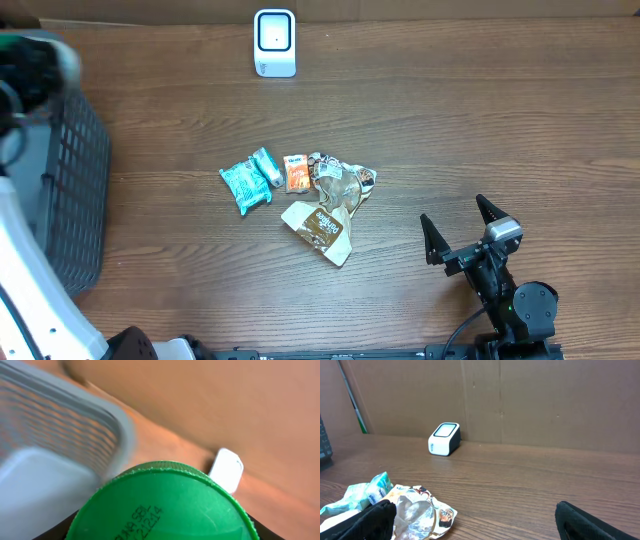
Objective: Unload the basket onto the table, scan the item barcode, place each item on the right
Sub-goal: 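Lift the jar, hold it toward the scanner, and lower it right of items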
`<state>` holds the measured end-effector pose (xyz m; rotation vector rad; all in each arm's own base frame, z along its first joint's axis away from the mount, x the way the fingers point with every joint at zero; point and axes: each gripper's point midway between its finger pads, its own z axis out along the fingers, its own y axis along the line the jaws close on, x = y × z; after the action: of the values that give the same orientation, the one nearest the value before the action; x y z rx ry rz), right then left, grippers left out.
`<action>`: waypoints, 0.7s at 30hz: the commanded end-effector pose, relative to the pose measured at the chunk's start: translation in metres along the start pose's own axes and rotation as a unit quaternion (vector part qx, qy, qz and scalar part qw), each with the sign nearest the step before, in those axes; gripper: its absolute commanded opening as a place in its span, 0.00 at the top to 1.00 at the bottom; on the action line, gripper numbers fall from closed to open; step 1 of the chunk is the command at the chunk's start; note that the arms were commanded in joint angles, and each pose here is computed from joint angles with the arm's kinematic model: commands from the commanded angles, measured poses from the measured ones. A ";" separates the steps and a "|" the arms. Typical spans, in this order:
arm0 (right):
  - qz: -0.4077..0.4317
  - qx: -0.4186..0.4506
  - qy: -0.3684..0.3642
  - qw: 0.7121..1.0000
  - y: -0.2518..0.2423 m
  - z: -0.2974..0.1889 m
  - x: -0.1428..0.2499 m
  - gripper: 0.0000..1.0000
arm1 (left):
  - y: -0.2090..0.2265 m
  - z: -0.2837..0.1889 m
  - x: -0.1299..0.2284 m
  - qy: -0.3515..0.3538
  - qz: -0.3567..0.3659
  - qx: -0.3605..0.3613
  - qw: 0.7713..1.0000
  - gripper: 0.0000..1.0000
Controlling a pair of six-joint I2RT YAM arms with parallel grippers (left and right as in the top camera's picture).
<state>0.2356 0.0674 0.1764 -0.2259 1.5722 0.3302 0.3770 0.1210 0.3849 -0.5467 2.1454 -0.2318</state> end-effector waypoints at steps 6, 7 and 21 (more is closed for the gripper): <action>-0.003 0.004 -0.004 1.000 -0.002 0.000 0.001 0.00 | -0.103 0.034 0.080 0.137 0.119 0.107 0.978 0.37; -0.003 0.004 -0.004 1.000 -0.002 0.000 0.001 0.00 | -0.117 0.042 0.092 0.156 0.135 0.117 0.972 0.38; -0.003 0.004 -0.004 1.000 -0.002 0.000 0.001 0.00 | -0.234 0.133 0.241 0.305 0.251 0.188 0.899 0.38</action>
<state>0.2356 0.0674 0.1763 -0.2262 1.5725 0.3299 0.4293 -0.1699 0.2242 0.2820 2.6654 -0.5564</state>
